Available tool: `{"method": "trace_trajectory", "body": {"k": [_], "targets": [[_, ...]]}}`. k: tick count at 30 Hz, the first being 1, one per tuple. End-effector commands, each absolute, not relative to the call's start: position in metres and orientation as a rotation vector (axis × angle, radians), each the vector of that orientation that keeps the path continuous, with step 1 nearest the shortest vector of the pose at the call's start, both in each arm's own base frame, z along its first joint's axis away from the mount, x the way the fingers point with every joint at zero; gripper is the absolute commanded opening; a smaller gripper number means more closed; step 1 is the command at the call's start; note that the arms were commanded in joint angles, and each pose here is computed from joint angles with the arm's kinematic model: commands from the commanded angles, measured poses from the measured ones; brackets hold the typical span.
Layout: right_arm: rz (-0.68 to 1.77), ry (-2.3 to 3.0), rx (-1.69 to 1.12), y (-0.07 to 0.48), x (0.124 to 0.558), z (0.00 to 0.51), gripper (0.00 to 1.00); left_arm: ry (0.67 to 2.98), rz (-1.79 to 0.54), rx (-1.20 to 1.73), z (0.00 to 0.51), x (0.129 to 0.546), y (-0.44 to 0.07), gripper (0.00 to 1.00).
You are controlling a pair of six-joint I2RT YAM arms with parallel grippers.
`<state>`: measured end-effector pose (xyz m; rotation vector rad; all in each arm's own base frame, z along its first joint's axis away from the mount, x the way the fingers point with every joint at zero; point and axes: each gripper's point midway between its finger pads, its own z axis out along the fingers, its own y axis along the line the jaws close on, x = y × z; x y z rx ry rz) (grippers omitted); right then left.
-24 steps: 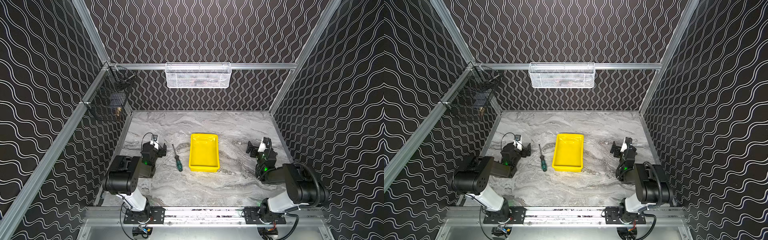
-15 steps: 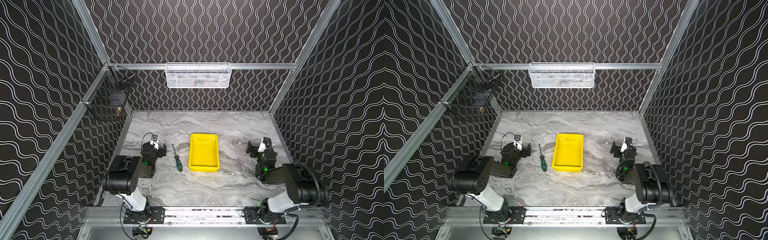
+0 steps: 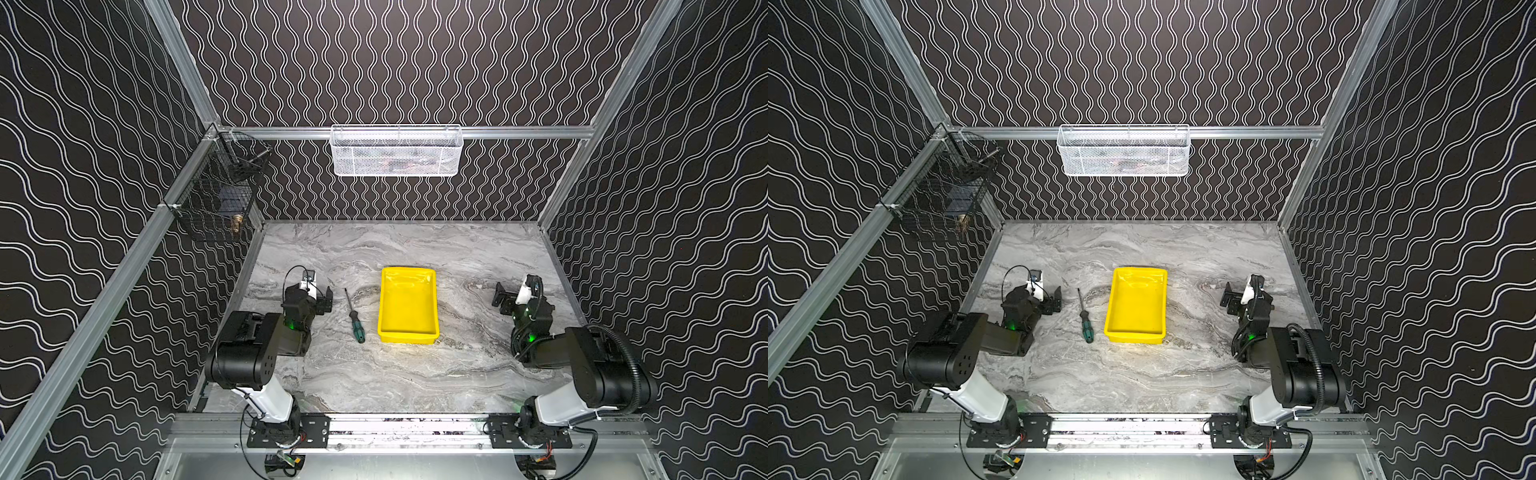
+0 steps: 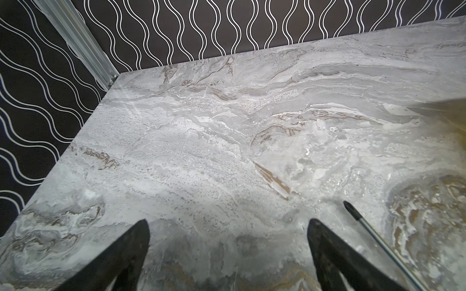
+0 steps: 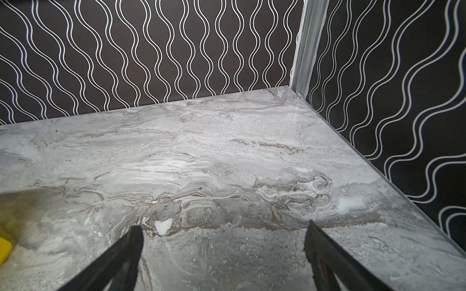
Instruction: Put the screwdriver in the bin
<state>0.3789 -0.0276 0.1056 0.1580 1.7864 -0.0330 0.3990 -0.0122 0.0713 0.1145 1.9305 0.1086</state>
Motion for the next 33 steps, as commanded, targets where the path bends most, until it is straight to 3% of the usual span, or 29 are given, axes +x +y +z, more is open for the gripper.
{"method": "trace_trajectory", "body": {"k": [1,6,12,20,26,33], "targets": [[-0.038,1.736,0.165,-0.029,0.382,0.118,1.0,1.916,0.111,0.1,0.075,0.4,-0.011,0.99],[-0.035,1.737,0.163,-0.029,0.381,0.118,1.0,1.92,0.162,0.032,0.085,0.401,0.0,0.99],[-0.078,1.775,0.276,-0.044,0.38,0.14,1.0,1.961,0.258,-0.162,0.138,0.394,0.017,0.99],[0.135,1.865,0.282,-0.018,0.387,0.224,0.99,2.046,0.105,-0.465,0.197,0.359,0.005,0.99],[0.298,1.988,0.224,0.012,0.384,0.244,0.99,2.264,-0.008,-0.537,0.184,0.341,-0.033,0.99],[0.395,2.058,0.188,0.032,0.37,0.229,0.99,2.463,-0.011,-0.456,0.143,0.334,-0.085,0.99]]}}
